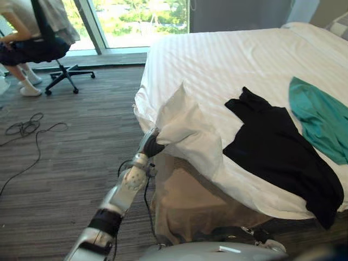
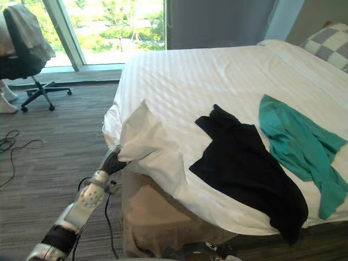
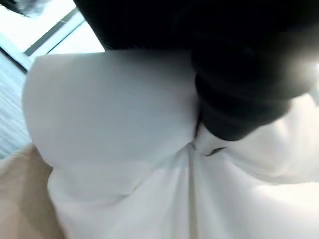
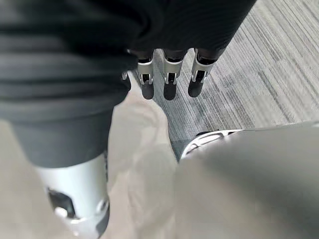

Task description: Tidy the bed and pick cloth on bed and put in laundry

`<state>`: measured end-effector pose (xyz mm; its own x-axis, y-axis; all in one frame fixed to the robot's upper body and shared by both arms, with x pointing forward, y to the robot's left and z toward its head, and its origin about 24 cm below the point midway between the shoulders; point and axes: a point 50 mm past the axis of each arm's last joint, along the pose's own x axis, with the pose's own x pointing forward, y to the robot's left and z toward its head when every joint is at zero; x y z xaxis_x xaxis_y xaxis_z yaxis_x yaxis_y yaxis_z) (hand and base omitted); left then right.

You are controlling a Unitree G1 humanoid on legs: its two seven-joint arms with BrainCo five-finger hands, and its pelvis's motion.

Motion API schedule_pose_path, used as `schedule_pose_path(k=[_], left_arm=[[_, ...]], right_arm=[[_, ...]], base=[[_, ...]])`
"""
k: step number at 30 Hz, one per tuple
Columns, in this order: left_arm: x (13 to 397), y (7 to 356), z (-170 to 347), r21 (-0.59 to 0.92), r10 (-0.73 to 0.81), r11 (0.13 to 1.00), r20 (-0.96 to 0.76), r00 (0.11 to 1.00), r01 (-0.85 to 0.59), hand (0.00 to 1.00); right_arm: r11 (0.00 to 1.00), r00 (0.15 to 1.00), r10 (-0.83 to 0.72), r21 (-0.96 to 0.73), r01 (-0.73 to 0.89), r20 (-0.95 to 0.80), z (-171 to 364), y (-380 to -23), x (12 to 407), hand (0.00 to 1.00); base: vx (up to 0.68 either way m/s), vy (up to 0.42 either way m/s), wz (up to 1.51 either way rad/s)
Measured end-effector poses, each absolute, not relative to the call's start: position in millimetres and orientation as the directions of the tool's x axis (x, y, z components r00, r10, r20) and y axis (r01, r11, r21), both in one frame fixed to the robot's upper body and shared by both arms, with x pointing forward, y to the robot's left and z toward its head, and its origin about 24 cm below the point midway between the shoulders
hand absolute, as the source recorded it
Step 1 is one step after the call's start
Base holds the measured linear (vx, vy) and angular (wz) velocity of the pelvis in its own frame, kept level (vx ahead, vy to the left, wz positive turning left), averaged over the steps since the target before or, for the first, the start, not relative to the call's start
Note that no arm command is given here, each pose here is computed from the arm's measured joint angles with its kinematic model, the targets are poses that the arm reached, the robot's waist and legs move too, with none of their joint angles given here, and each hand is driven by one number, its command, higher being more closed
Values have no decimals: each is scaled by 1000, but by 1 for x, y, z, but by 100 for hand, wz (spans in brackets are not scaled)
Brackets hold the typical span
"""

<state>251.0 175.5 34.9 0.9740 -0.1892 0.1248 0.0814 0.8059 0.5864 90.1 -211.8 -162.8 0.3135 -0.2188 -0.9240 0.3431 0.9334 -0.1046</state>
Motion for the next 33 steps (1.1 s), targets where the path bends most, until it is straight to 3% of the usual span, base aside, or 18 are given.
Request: schedule_pose_path(k=[4, 7, 11, 14, 16, 17, 18, 20, 21, 22, 23, 25, 27, 31, 33], left_arm=[[216, 188, 2, 457, -39, 889, 1, 999, 35, 0], [203, 191, -16, 366, 60, 930, -97, 993, -20, 0], [182, 195, -65, 236, 207, 963, -346, 915, -128, 0], [136, 206, -112, 186, 345, 938, -582, 737, -292, 0], [79, 222, -143, 182, 466, 830, -745, 477, -527, 0], [65, 224, -148, 184, 478, 791, -780, 403, -583, 0], [37, 227, -157, 204, 481, 719, -836, 264, -664, 0], [-2, 220, -167, 242, 422, 669, -902, 92, -703, 0], [-26, 211, -170, 255, 360, 677, -933, 8, -690, 0], [-35, 206, -171, 258, 331, 693, -943, -21, -673, 0], [-49, 184, -174, 192, 207, 758, -977, -49, -623, 0], [-50, 177, -175, 163, 172, 776, -984, -44, -610, 0], [-47, 162, -177, 57, 55, 878, -998, -17, -475, 0], [-45, 186, -176, 140, 136, 960, -990, -31, -244, 0], [-30, 215, -172, 227, 229, 967, -973, 5, -113, 0]], right_arm=[[941, 307, -199, -94, 325, -931, -163, -214, 95, 0], [947, 351, -194, -82, 310, -916, -157, -219, 113, 0], [958, 382, -183, -78, 276, -906, -153, -223, 124, 0], [955, 374, -187, -80, 285, -908, -154, -224, 120, 0], [948, 346, -194, -84, 308, -918, -157, -226, 106, 0], [944, 337, -196, -85, 318, -921, -158, -227, 103, 0], [936, 319, -198, -83, 341, -927, -160, -226, 95, 0], [929, 292, -196, -82, 362, -936, -164, -223, 84, 0], [925, 274, -195, -85, 369, -942, -166, -221, 76, 0], [925, 269, -196, -87, 371, -943, -166, -221, 75, 0], [922, 274, -216, -104, 372, -937, -165, -224, 75, 0], [922, 267, -222, -113, 369, -938, -166, -225, 71, 0], [919, 258, -249, -143, 368, -933, -166, -229, 61, 0], [877, 218, -277, -153, 456, -936, -168, -228, 44, 0], [752, 167, -322, -145, 643, -932, -169, -224, 40, 0]], base=[[79, -49, 20], [4, -79, -42], [-97, -41, -14], [-120, -15, -2], [-156, 4, 8], [-167, -10, 1], [-106, -4, -2], [-126, 9, -5], [-148, 22, -13], [-125, 44, -34], [-112, 48, -31], [-78, 72, -20], [-37, 95, -25], [-16, 128, 8], [35, 30, 22]])
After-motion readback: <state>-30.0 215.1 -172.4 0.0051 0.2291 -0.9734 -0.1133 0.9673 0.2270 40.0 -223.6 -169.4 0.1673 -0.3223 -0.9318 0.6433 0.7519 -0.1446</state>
